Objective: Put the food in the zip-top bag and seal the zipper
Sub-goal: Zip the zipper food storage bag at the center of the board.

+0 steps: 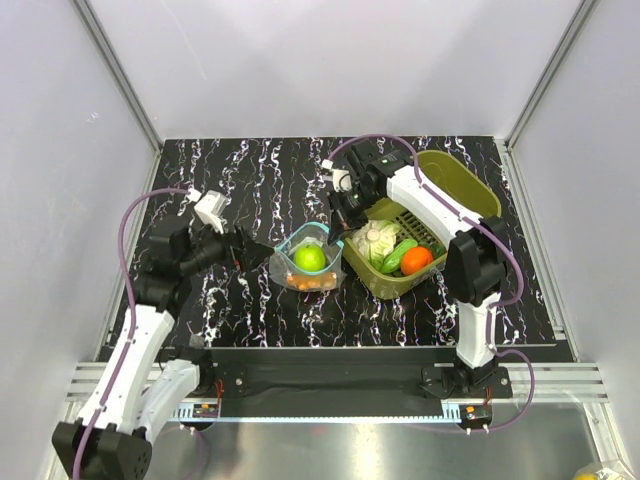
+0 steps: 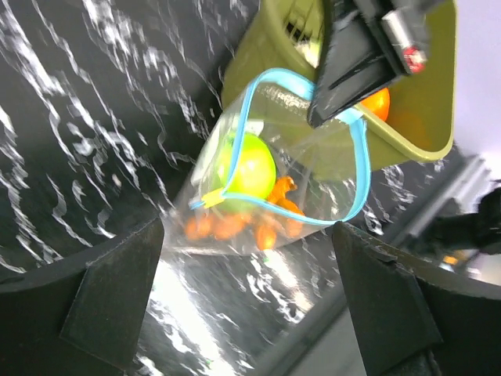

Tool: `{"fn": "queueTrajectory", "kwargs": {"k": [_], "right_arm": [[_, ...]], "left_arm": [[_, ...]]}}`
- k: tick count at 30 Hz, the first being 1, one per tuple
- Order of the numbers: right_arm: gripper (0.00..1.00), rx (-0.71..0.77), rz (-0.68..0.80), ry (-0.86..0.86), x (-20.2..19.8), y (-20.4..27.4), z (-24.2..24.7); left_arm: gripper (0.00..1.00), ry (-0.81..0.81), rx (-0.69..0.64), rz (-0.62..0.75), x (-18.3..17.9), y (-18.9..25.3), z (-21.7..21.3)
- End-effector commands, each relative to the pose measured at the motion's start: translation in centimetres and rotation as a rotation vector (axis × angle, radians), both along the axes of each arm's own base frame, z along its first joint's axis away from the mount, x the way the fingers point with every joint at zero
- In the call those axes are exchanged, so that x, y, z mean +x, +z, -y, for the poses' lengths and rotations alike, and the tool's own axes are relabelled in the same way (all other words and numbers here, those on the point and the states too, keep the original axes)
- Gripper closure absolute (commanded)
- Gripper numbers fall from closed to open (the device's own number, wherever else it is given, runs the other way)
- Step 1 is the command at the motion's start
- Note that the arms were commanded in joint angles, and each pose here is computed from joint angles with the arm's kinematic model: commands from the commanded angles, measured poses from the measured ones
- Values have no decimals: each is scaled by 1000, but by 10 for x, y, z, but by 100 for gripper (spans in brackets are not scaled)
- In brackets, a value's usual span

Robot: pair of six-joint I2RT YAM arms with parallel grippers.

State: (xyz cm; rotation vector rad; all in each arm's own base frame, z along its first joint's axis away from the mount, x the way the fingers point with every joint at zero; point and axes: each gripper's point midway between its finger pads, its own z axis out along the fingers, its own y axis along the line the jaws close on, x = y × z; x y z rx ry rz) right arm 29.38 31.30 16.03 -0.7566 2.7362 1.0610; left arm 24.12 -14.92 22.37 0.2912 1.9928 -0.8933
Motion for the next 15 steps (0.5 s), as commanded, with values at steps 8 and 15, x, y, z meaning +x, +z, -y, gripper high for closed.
{"fn": "queueTrajectory", "kwargs": {"k": [8,15], "right_arm": [[100,9,23,-18,17,0,0],[100,-20,45,-64,30,-1,9]], "left_arm": [[18,-110,163,145,11,-35,-4],[23,-260,149,131,13,-55,11]]}}
